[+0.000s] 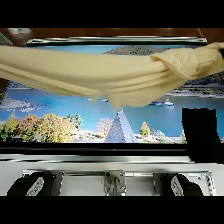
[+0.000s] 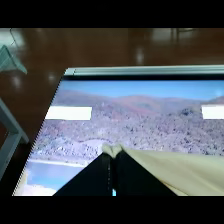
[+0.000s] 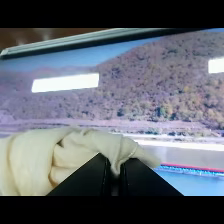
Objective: Fold the shirts.
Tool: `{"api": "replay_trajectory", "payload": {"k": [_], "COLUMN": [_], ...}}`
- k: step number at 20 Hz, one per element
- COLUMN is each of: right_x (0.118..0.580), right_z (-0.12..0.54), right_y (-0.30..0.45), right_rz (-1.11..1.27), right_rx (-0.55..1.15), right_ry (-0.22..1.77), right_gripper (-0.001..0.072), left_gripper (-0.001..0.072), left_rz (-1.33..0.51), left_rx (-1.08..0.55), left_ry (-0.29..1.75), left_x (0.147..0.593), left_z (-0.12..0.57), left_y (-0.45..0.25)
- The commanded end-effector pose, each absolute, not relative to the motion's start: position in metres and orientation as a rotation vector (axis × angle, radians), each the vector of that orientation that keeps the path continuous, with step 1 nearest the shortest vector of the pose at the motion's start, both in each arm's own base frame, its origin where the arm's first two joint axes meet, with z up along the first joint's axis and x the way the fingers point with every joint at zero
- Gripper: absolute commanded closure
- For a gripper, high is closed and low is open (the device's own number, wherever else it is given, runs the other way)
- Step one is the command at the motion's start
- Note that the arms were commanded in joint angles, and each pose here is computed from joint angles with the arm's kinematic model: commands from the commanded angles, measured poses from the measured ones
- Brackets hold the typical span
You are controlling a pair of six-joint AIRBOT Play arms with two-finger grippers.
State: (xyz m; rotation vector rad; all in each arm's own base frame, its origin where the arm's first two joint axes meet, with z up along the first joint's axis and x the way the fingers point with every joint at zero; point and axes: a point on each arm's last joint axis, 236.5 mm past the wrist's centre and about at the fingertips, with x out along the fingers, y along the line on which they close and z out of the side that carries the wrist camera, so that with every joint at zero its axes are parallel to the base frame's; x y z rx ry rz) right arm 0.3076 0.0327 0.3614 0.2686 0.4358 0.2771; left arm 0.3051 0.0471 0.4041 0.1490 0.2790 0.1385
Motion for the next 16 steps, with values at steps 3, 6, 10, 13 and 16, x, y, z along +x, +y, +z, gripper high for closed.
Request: {"api": "replay_trajectory", "payload": {"k": [3, 6, 10, 13, 16], "right_x": [0.280, 0.269, 0.292, 0.337, 0.391], "right_z": [0.290, 0.215, 0.117, 0.076, 0.043], "right_y": [0.000, 0.010, 0.025, 0.025, 0.018], "right_rz": [0.114, 0.154, 0.164, 0.114, 0.045], "right_rx": [0.242, 0.316, 0.410, 0.442, 0.526], "right_ry": [0.736, 0.968, 1.049, 0.960, 0.904], "right_gripper": [0.0646, 0.0646, 0.0646, 0.0646, 0.0646], "left_gripper": [0.0670, 0.0669, 0.0670, 0.0669, 0.0669], "left_rz": [0.168, 0.128, -0.062, -0.103, -0.090], "left_rx": [0.158, 0.097, -0.117, -0.271, -0.319], "left_ry": [0.539, 0.703, 0.781, 0.766, 0.804], "left_x": [0.302, 0.313, 0.332, 0.344, 0.347], "left_z": [0.320, 0.244, 0.160, 0.117, 0.083], "left_y": [0.061, 0.053, -0.002, -0.022, -0.023]}}
